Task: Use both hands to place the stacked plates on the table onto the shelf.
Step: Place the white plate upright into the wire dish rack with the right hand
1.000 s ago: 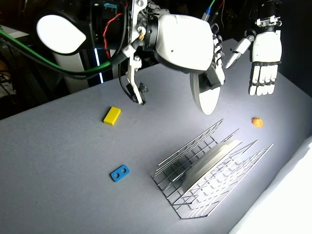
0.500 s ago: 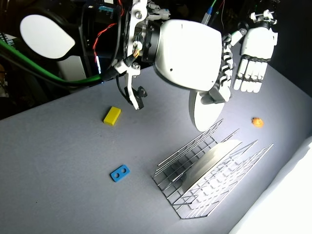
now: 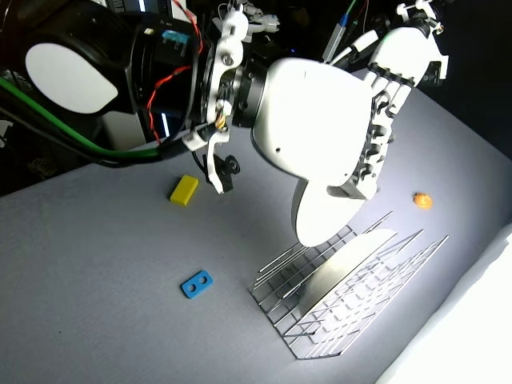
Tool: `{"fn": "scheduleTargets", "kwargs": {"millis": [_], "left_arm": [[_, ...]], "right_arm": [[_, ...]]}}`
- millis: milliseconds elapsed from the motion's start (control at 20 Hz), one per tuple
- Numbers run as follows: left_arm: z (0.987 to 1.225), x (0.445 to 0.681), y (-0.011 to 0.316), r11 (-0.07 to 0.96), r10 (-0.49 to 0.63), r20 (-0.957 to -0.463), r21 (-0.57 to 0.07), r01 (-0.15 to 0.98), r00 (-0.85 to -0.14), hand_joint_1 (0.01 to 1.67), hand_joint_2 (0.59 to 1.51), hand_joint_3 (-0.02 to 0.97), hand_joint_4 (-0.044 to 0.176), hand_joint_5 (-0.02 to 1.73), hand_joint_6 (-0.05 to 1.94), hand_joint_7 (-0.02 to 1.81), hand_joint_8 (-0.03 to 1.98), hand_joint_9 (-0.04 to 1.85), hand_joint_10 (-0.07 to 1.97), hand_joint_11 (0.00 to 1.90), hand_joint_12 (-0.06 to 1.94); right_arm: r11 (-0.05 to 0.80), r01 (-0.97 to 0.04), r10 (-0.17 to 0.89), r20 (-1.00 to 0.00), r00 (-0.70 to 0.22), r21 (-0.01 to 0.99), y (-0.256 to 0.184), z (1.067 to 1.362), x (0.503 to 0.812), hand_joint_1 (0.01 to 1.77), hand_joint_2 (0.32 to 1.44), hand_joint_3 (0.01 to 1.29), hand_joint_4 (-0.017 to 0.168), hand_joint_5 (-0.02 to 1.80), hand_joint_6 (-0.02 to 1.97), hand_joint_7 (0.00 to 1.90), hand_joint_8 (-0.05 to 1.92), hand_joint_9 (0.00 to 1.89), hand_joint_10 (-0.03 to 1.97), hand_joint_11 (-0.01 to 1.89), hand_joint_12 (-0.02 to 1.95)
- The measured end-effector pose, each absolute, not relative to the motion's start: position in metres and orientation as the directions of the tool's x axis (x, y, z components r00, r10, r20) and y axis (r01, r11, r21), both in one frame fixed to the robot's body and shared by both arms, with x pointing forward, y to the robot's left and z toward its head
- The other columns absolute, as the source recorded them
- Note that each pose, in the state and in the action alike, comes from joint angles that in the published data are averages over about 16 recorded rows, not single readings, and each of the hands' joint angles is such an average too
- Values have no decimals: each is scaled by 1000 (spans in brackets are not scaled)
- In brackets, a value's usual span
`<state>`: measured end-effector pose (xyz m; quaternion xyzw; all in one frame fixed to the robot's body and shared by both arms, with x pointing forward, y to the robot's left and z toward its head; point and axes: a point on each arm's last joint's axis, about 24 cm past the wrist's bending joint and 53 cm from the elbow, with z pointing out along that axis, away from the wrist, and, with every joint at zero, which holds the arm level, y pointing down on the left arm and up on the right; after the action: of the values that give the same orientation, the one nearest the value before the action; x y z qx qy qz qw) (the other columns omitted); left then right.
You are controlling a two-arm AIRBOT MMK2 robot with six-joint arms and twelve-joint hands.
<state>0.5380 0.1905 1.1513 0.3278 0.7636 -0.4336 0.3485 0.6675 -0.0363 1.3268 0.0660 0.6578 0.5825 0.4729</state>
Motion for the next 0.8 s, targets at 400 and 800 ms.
{"fn": "scheduleTargets", "kwargs": {"millis": [400,800], "left_arm": [[1179,511,159,250,230,-872,-376,892,-432,21,1089,20,0,53,20,29,9,19,11,20,12],[1195,494,143,176,227,-898,-343,923,-377,21,1086,20,0,51,20,26,9,20,11,22,12]], "right_arm": [[334,-447,626,-550,-553,830,-35,1320,678,1164,1147,11,-8,688,1333,904,1232,952,955,746,1352],[327,-416,636,-524,-567,848,-34,1315,690,1164,1161,10,-8,708,1280,930,1165,1001,847,801,1294]]}}
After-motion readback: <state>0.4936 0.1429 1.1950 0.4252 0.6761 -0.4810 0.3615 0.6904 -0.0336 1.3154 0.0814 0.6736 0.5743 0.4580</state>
